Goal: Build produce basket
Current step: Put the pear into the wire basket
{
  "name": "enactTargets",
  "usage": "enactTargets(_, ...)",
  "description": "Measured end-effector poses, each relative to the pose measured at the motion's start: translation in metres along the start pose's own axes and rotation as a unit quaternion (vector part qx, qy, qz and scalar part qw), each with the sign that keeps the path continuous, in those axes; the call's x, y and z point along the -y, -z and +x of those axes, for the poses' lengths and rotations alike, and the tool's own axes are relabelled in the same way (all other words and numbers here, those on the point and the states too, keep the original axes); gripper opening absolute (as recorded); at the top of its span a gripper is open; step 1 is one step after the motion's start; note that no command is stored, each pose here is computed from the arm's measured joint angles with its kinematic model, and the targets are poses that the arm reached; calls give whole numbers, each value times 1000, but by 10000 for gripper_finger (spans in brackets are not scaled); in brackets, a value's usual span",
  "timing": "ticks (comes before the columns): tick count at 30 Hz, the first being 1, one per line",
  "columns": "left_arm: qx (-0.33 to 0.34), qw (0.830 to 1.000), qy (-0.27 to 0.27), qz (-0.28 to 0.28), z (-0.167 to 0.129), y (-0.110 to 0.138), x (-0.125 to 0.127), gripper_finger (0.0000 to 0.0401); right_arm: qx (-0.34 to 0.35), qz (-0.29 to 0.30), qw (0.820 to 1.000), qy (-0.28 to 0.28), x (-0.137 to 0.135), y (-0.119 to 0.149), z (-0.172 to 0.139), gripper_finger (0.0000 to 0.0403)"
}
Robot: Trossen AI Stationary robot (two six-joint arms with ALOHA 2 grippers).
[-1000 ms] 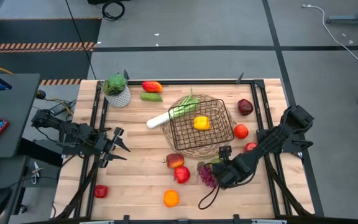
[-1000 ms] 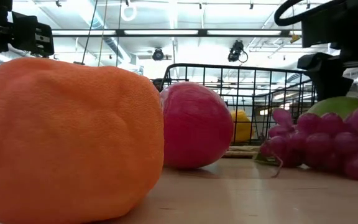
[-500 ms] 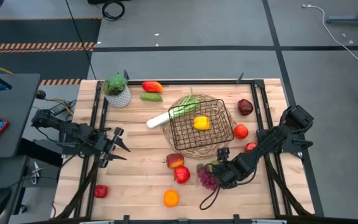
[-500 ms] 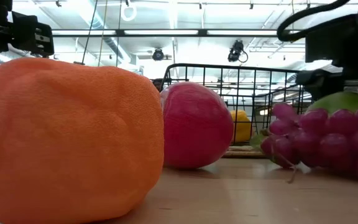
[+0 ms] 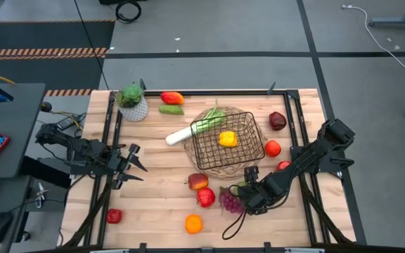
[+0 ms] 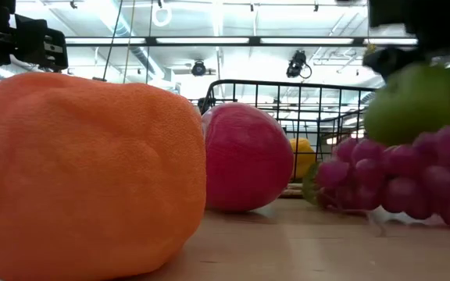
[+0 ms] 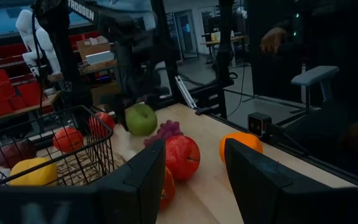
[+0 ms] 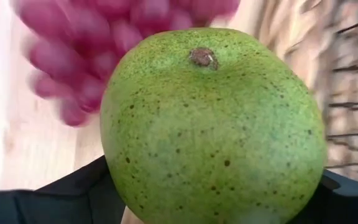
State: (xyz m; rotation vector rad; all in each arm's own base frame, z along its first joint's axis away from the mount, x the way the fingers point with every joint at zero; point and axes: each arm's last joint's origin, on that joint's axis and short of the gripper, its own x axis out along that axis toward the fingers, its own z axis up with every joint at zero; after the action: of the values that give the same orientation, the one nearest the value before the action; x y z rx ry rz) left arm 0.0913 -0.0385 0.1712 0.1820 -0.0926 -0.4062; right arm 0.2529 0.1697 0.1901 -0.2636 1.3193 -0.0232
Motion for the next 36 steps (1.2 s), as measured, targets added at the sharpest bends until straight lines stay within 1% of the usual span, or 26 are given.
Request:
enactTargets(3,0,1000,0,0,0,0,0,172,6,1,1000,11,2,-10,-19,314)
enactTargets(6,0,1000,0,0,0,0,0,172,30,17,999,11,4,-21,-34,314)
enactTargets(8,0,1000,0,0,0,0,0,172,56,36,998,-2,6,-29,-43,314)
enactTargets(10,0,1000,0,0,0,0,0,172,87,60,994,-27,9,-36,-51,314)
enactTargets(13,0,1000,0,0,0,0,0,172,114,116,985,-65,21,-43,-58,314)
enactTargets(16,0,1000,0,0,0,0,0,172,115,203,966,-108,38,-49,-63,314)
enactTargets(18,0,1000,0,0,0,0,0,172,109,274,947,-126,50,-52,-63,314)
enactTargets(20,0,1000,0,0,0,0,0,172,98,344,924,-135,60,-54,-61,314)
enactTargets(22,0,1000,0,0,0,0,0,172,87,384,907,-148,66,-56,-60,315)
enactTargets(26,0,1000,0,0,0,0,0,172,63,412,891,-180,72,-58,-58,321)
enactTargets(31,0,1000,0,0,0,0,0,172,54,426,883,-188,74,-58,-57,321)
enactTargets(36,0,1000,0,0,0,0,0,172,61,439,874,-198,74,-61,-58,322)
